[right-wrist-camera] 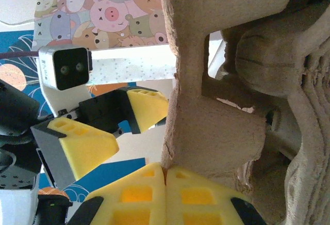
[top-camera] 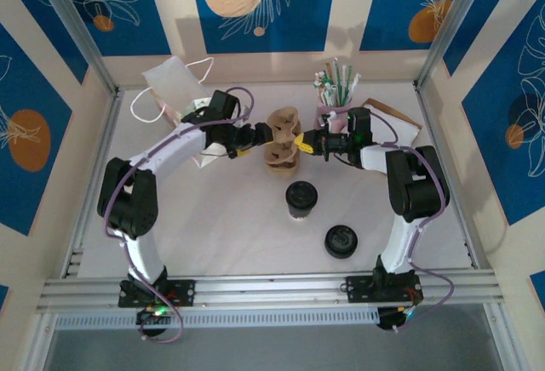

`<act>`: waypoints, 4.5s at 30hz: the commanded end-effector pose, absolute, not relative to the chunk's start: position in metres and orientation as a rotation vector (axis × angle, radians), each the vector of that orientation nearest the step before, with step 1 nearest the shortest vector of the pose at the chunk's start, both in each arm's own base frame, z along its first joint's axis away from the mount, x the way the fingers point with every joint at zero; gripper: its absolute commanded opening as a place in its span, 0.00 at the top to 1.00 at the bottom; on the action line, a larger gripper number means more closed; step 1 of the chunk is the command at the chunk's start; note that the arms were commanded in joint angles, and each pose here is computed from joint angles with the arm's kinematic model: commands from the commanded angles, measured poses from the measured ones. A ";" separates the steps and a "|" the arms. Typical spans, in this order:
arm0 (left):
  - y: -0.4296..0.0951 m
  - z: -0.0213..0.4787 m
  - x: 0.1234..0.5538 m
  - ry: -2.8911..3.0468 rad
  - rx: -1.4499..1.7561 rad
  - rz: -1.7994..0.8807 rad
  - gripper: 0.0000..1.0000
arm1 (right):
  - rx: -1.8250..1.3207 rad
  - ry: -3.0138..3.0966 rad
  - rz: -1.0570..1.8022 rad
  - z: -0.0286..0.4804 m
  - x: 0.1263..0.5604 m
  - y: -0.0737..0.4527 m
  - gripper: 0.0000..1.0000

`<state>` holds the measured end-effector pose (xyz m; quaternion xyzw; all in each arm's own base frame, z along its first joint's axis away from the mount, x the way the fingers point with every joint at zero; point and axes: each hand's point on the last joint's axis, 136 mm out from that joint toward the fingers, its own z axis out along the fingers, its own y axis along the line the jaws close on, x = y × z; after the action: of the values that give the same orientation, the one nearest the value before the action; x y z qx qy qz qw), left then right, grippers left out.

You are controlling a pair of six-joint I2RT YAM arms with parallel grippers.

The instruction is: Pack the takeout coffee

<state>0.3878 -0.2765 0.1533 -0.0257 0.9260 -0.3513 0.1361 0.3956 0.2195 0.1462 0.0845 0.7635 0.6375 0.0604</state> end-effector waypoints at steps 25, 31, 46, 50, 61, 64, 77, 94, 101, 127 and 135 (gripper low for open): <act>-0.270 0.267 0.395 2.224 -0.190 -1.599 0.17 | -0.003 2.190 2.003 0.258 0.342 0.220 1.00; -0.276 0.296 0.394 2.125 -0.160 -1.689 0.21 | -0.035 2.171 2.002 0.285 0.322 0.216 1.00; -0.301 0.338 0.383 1.971 -0.077 -1.923 0.45 | -0.093 2.155 2.013 0.318 0.283 0.210 1.00; -0.303 0.341 0.381 1.954 -0.073 -1.948 0.56 | -0.100 2.153 2.017 0.320 0.278 0.209 1.00; -0.306 0.345 0.375 1.932 -0.064 -1.979 0.76 | -0.092 2.158 2.016 0.317 0.277 0.209 1.00; -0.305 0.345 0.375 1.930 -0.064 -1.977 0.81 | -0.084 2.162 2.016 0.315 0.277 0.209 1.00; -0.304 0.342 0.374 1.947 -0.056 -1.933 0.90 | -0.060 2.195 1.973 0.309 0.277 0.207 0.82; -0.299 0.325 0.366 2.076 -0.016 -1.578 0.90 | 0.002 2.405 1.372 0.303 0.248 0.189 0.36; -0.310 0.333 0.355 2.080 0.024 -1.363 0.91 | -0.047 2.476 1.024 0.311 0.243 0.199 0.35; -0.320 0.343 0.336 2.042 0.032 -1.301 0.92 | -0.111 2.458 0.831 0.303 0.277 0.241 0.51; -0.321 0.342 0.334 2.047 0.034 -1.312 0.92 | -0.121 2.466 0.816 0.297 0.287 0.246 0.51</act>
<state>0.3425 -0.3199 0.3245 0.0052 0.8027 -0.4913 0.3379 0.2806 0.2429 0.2896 -0.0351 0.9186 0.3019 0.2526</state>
